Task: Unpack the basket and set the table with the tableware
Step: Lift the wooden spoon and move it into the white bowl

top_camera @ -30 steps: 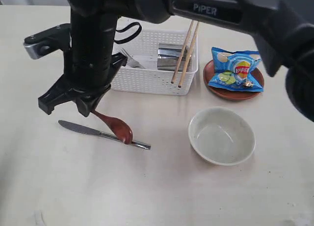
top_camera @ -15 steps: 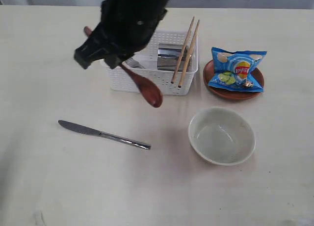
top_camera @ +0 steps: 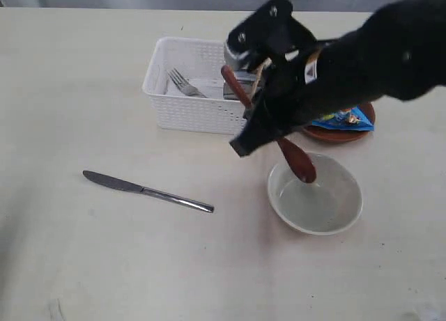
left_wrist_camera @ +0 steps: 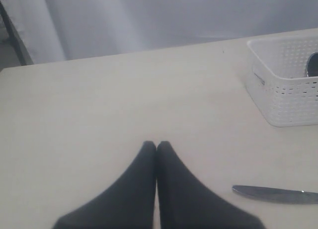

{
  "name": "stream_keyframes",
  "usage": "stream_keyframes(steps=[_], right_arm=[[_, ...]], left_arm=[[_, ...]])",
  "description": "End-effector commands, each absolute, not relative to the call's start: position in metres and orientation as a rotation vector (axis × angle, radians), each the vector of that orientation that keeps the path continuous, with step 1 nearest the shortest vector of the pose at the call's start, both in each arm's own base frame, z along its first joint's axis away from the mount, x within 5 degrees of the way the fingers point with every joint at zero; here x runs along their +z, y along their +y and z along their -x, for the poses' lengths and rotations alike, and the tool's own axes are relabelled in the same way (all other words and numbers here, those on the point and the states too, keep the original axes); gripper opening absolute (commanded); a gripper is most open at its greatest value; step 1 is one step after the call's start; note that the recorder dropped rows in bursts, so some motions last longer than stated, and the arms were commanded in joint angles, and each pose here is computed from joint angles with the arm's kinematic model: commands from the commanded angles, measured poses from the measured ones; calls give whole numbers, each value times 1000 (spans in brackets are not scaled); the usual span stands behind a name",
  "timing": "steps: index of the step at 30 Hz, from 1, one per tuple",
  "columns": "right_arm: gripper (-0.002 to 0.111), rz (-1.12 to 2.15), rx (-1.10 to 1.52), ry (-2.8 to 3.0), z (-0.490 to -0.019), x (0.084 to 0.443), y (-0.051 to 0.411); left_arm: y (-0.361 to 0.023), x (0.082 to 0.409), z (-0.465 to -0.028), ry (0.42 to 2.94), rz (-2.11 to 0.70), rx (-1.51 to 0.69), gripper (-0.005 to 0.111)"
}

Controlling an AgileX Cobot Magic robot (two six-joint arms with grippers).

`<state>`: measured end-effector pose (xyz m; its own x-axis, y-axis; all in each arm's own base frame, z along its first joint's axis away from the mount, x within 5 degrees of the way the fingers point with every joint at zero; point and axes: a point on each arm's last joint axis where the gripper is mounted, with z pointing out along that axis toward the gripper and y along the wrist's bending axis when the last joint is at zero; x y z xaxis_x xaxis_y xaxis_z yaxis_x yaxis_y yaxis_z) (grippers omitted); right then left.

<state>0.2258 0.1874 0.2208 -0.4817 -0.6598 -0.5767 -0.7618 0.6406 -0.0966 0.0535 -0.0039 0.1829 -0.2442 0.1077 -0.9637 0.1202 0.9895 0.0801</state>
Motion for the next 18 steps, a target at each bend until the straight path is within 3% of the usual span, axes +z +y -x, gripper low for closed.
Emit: stream_keyframes(steps=[1, 18], right_arm=[[0, 1204, 136, 2175, -225, 211, 180], [0, 1225, 123, 2202, -211, 184, 168]], left_arm=[[-4, 182, -53, 1818, -160, -18, 0], [-4, 182, -53, 1818, -160, -18, 0]])
